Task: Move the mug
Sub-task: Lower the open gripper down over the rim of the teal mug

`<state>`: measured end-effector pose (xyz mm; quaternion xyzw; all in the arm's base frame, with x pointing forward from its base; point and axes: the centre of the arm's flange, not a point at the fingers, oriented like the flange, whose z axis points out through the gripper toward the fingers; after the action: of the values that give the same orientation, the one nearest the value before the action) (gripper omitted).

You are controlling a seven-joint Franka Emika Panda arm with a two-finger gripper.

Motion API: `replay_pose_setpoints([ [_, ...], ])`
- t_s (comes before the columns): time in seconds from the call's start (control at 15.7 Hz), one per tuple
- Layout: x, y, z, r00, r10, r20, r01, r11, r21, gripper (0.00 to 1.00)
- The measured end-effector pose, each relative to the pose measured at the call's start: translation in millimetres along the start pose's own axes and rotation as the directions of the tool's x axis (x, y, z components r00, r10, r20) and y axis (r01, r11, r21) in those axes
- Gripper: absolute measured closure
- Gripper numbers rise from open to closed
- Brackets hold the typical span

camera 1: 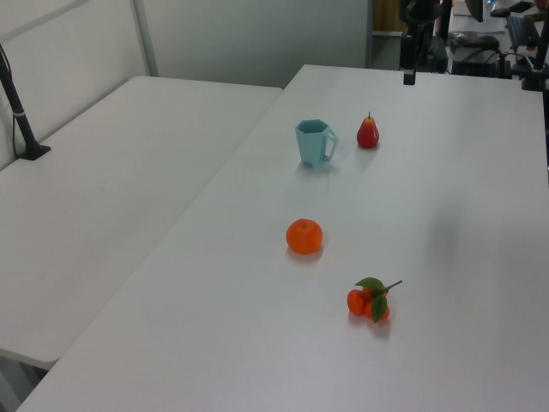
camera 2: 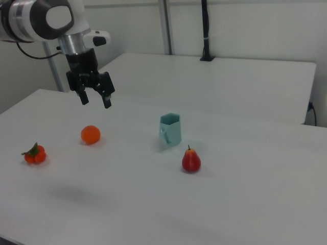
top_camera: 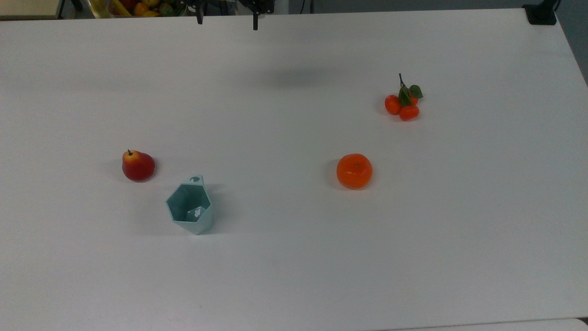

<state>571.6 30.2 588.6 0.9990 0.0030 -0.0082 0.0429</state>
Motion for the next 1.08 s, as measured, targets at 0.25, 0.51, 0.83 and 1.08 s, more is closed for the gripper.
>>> replay_pose_setpoints([
  [0.25, 0.3, 11.0, 0.7, 1.0, 0.019, 0.001, -0.019, 1.0, 0.0, 0.0],
  [0.51, 0.6, 16.3, 1.2, 1.0, 0.028, 0.002, -0.028, 1.0, 0.0, 0.0],
  [0.83, 19.5, 13.7, 1.3, 0.993, 0.026, -0.112, -0.025, 1.0, 0.006, 0.0],
  [1.08, 55.4, 13.5, 32.1, 0.975, 0.029, -0.219, -0.029, 1.0, 0.004, 0.0],
])
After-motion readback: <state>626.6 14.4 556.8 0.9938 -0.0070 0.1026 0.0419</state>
